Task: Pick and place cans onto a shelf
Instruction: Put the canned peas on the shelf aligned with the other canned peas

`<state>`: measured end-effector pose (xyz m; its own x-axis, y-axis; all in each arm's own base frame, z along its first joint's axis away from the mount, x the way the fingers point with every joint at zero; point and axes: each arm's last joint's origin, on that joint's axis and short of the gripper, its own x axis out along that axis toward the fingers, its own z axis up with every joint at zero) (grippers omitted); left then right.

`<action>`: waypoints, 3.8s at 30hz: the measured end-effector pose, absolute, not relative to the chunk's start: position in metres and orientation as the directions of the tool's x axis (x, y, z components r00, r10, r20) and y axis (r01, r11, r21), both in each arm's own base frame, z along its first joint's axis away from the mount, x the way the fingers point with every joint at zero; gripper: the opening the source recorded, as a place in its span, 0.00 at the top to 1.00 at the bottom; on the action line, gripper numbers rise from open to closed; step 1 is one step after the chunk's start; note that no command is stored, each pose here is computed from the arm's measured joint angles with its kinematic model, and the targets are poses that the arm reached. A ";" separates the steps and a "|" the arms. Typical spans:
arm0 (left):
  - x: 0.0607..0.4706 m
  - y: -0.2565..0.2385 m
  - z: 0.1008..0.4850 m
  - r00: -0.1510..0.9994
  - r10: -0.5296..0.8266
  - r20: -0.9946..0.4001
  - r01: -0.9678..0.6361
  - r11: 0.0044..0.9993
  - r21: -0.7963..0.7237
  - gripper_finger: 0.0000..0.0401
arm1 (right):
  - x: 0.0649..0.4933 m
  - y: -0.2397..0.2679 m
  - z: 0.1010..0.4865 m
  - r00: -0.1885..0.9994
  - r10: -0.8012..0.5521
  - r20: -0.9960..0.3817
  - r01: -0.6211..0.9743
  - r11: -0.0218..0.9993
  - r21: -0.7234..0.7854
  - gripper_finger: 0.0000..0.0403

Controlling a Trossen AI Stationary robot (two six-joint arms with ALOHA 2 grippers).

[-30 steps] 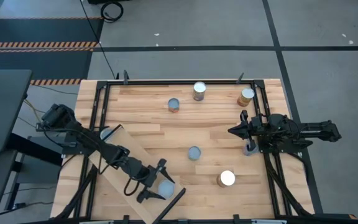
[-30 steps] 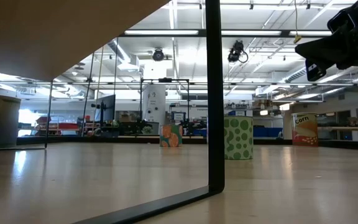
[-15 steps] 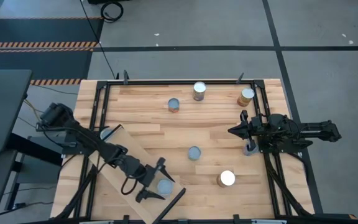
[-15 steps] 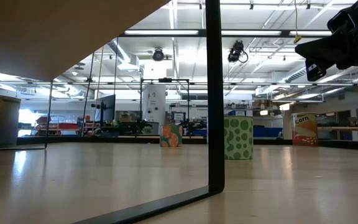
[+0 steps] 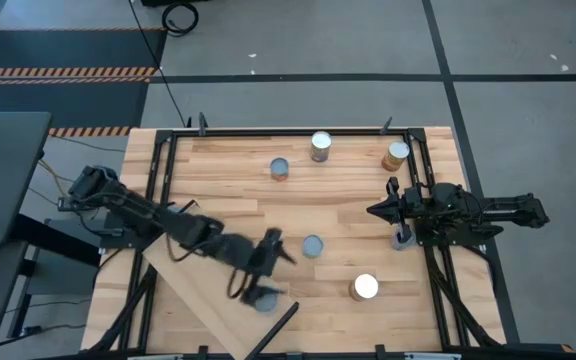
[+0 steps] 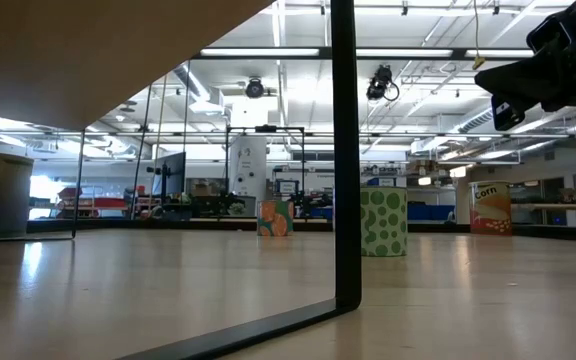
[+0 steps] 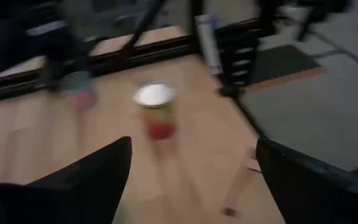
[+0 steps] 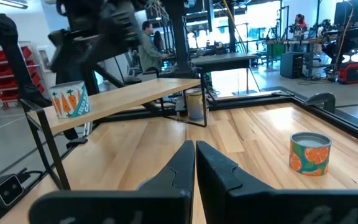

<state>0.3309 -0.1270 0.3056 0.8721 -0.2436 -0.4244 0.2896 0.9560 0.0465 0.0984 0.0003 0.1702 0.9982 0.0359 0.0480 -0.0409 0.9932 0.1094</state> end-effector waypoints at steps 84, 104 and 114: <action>0.433 -0.029 0.174 0.659 -0.067 -0.749 0.476 0.808 0.346 0.13 | 0.098 0.000 0.172 0.997 0.036 0.068 -0.043 0.993 0.108 0.95; 0.427 -0.019 0.181 0.633 0.005 -0.774 0.400 0.854 0.332 0.13 | 0.098 0.000 0.172 0.997 0.036 0.068 -0.043 0.993 0.108 0.95; 0.415 -0.007 0.202 0.614 0.036 -0.789 0.021 0.998 0.062 0.13 | 0.098 0.000 0.172 0.997 0.036 0.068 -0.043 0.993 0.108 0.95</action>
<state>0.4149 -0.0066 0.2016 0.6138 0.0357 -0.7887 0.0211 0.9979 0.0616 0.0982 0.0003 0.1722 0.9970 0.0359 0.0683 -0.0432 0.9932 0.1083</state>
